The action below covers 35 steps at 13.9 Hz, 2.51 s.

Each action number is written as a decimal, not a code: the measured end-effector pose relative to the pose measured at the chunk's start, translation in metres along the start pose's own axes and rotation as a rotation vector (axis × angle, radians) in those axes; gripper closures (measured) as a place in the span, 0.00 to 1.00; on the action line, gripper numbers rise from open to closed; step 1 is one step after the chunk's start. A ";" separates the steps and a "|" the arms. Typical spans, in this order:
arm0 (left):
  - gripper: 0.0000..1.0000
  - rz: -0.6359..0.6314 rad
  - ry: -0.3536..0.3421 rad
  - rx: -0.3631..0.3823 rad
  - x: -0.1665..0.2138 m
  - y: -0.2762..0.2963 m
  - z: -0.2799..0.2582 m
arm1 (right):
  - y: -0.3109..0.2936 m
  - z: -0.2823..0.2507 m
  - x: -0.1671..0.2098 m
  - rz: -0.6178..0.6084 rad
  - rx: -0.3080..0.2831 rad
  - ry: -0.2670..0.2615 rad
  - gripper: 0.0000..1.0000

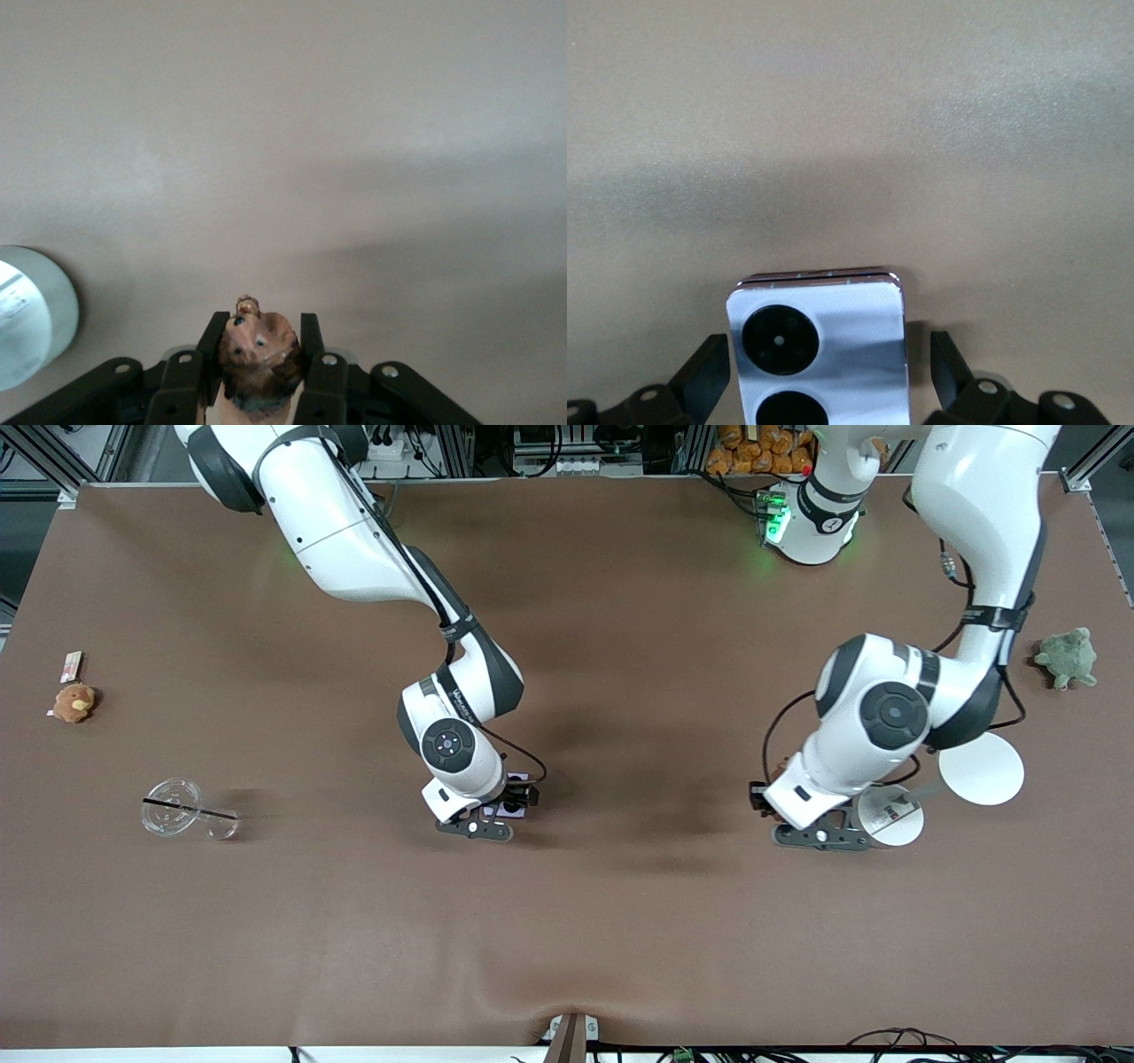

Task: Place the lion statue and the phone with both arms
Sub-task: 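Carry the lion with the left gripper while the right gripper carries the phone, then release the phone by the cup while the left gripper releases the lion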

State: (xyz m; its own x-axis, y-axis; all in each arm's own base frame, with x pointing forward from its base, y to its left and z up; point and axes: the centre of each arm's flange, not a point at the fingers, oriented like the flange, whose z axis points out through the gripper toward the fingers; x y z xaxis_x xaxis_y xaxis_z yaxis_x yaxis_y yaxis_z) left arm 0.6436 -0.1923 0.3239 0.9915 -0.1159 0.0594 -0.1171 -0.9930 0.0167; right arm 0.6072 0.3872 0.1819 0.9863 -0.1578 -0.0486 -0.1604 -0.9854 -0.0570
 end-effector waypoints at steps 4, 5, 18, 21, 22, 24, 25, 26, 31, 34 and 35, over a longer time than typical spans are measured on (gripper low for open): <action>0.63 -0.005 -0.025 0.000 -0.006 -0.012 0.020 | -0.006 0.011 -0.007 -0.012 -0.003 -0.001 0.00; 0.63 -0.015 -0.025 -0.001 -0.006 -0.020 0.027 | -0.012 0.015 -0.011 -0.024 0.001 0.008 0.00; 0.63 -0.006 -0.010 0.071 -0.015 -0.105 0.111 | 0.100 -0.125 0.064 -0.003 -0.047 -0.083 0.15; 0.63 -0.010 -0.006 0.065 -0.015 -0.107 0.116 | 0.196 -0.156 0.093 -0.073 -0.066 -0.170 0.15; 0.63 -0.011 -0.004 0.064 -0.015 -0.107 0.116 | 0.230 -0.152 0.103 -0.097 -0.073 -0.187 0.15; 0.63 -0.011 -0.003 0.064 -0.015 -0.108 0.116 | 0.300 -0.133 0.117 -0.133 -0.101 -0.222 0.15; 0.63 -0.011 -0.003 0.064 -0.014 -0.108 0.116 | 0.328 -0.124 0.122 -0.149 -0.114 -0.234 0.15; 0.63 -0.012 -0.002 0.064 -0.014 -0.108 0.116 | 0.349 -0.113 0.127 -0.163 -0.120 -0.235 0.15; 0.63 -0.012 0.004 0.063 -0.014 -0.117 0.116 | 0.358 -0.063 0.141 -0.198 -0.123 -0.178 0.15; 0.63 -0.010 0.006 0.062 -0.014 -0.118 0.116 | 0.362 -0.056 0.142 -0.204 -0.137 -0.173 0.15; 0.63 -0.010 0.006 0.062 -0.014 -0.118 0.116 | 0.366 -0.056 0.143 -0.201 -0.142 -0.174 0.15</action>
State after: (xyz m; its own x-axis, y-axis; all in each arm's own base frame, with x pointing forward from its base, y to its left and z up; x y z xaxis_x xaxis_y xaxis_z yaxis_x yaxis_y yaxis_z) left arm 0.6506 -0.0765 0.2055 0.9922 -0.1062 0.0653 -0.1035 -0.9936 -0.0446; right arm 0.6912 0.0007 0.2096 0.9742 0.0424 -0.2218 0.0564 -0.9968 0.0571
